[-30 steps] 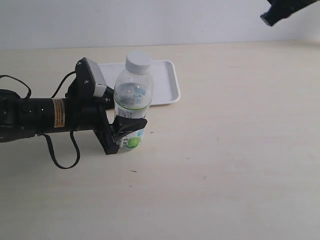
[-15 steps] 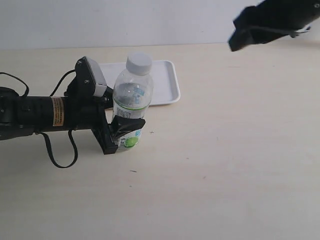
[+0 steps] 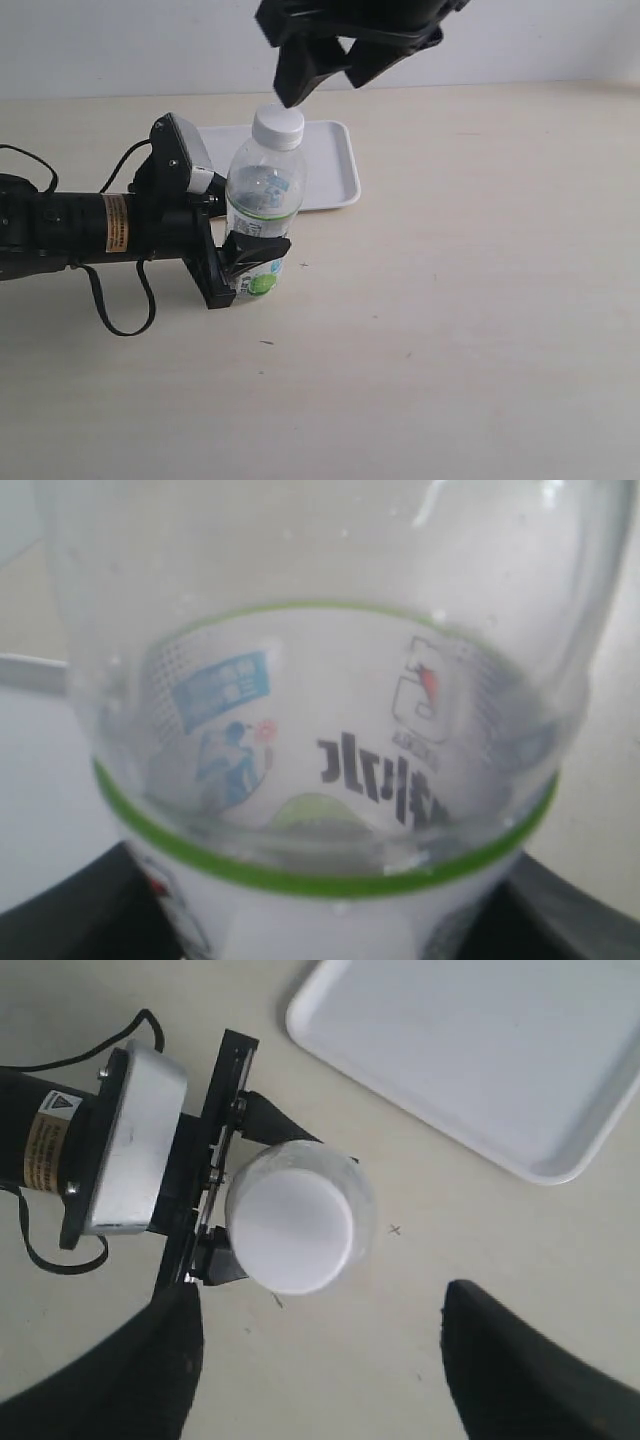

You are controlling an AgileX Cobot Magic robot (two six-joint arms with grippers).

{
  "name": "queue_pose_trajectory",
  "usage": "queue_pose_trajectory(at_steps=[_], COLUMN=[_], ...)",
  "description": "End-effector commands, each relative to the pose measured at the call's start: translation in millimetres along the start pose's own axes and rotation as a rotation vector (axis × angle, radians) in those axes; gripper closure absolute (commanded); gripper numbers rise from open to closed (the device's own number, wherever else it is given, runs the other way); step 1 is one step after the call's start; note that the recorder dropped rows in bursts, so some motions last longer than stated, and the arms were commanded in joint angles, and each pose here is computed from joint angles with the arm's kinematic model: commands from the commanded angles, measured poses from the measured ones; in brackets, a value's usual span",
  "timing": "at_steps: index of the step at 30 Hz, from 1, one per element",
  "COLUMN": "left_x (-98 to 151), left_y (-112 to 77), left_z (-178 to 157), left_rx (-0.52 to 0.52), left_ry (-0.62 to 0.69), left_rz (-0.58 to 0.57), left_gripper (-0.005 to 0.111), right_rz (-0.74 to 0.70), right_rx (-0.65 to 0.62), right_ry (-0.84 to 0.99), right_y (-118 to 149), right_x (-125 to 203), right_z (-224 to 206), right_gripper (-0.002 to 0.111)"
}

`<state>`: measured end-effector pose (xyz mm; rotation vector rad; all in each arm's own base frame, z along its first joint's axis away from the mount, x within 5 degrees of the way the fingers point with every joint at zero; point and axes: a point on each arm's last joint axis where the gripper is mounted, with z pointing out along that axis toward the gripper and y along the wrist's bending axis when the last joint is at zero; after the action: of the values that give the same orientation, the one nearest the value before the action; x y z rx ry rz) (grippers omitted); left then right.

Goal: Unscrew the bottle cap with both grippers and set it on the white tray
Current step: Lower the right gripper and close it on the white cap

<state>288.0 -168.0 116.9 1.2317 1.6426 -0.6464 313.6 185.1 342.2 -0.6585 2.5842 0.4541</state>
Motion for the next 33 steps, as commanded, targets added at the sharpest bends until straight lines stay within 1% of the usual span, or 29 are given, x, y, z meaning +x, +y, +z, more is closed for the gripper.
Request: queue_pose_trajectory(at_steps=[1,5,8,13,18,23,33], left_x=[-1.7,-1.5,-1.5,-1.5,-1.5,-1.5,-1.5], left_y=[0.5,0.6,0.6,0.6,0.6,0.6,0.6], left_z=[-1.0,-1.0,-1.0,-1.0,-1.0,-1.0,-1.0], left_rx=[-0.007,-0.007,-0.007,-0.007,-0.007,-0.007,-0.007], left_ry=[0.014,0.016,0.016,0.016,0.016,0.016,0.016], left_rz=[0.006,0.006,0.006,0.006,0.006,0.006,0.006], left_gripper=[0.107,0.107,0.107,0.107,0.107,0.107,0.107], right_rz=[0.030,0.050,0.048,0.051,0.076,0.081,0.076], right_rx=[0.005,-0.004,-0.006,-0.012,-0.057,-0.052,-0.046], right_ry=[0.047,0.061,0.109,0.111,0.130,0.157,0.151], right_y=[3.5,4.3,4.4,4.6,7.0,4.3,4.2], right_x=[-16.3,-27.5,-27.3,-27.6,-27.6,-27.0,-27.1], right_z=[18.9,23.0,24.5,26.0,35.1,47.0,44.2], right_gripper=[0.043,0.043,0.043,0.043,0.043,0.043,0.046])
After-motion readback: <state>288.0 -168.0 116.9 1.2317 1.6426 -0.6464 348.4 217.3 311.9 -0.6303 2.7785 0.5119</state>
